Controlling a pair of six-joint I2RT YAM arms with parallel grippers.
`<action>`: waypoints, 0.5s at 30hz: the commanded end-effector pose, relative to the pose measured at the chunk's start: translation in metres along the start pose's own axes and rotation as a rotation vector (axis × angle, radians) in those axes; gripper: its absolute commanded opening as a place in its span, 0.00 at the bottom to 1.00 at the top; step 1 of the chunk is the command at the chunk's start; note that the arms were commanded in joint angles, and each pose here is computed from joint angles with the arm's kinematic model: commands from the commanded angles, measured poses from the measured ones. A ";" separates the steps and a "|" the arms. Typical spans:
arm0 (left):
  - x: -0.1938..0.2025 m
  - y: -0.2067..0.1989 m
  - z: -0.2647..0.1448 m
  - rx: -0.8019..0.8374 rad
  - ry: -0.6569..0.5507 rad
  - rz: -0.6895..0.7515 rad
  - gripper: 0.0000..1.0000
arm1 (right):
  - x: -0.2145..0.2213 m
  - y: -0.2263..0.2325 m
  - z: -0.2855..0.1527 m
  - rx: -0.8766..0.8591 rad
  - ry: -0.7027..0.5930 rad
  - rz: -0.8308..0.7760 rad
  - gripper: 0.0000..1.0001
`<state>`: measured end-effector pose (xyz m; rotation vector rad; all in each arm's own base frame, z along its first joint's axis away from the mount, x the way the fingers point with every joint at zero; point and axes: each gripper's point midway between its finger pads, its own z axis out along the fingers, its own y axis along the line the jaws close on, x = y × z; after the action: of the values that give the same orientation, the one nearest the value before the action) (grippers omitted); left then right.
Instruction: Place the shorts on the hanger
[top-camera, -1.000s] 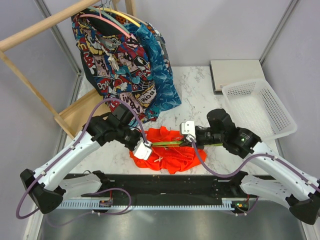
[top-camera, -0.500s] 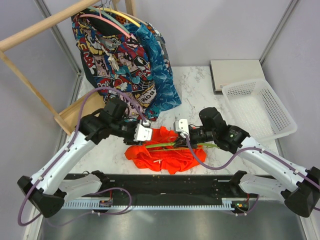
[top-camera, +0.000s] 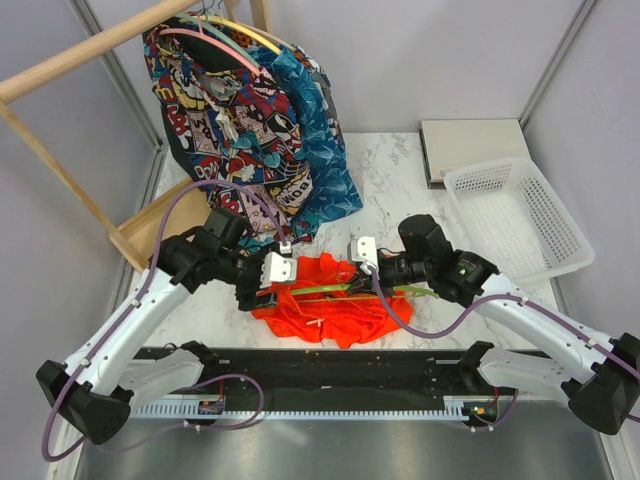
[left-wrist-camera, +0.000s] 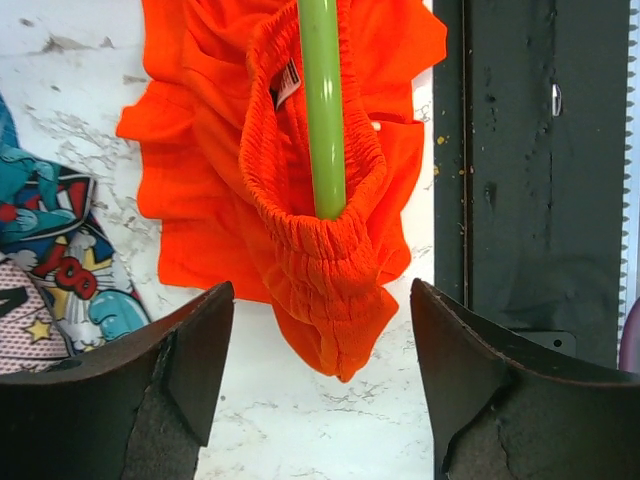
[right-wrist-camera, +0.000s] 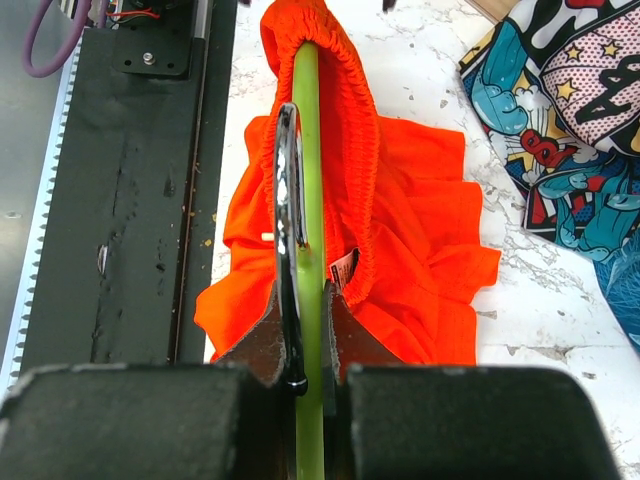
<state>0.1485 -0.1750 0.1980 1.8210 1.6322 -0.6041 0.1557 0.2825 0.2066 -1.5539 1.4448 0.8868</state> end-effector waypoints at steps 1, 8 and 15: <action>-0.001 0.012 0.014 -0.031 -0.026 -0.040 0.78 | -0.045 -0.009 -0.005 0.007 -0.130 -0.080 0.00; -0.006 0.014 0.039 0.014 -0.037 -0.064 0.61 | -0.056 -0.014 -0.005 0.025 -0.153 -0.095 0.00; -0.006 0.016 0.043 -0.004 -0.036 -0.131 0.02 | -0.065 -0.025 -0.008 0.085 -0.167 -0.035 0.13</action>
<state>0.1601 -0.2002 0.1668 1.7760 1.7361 -0.6716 0.1646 0.2875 0.2165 -1.5020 1.4544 0.8878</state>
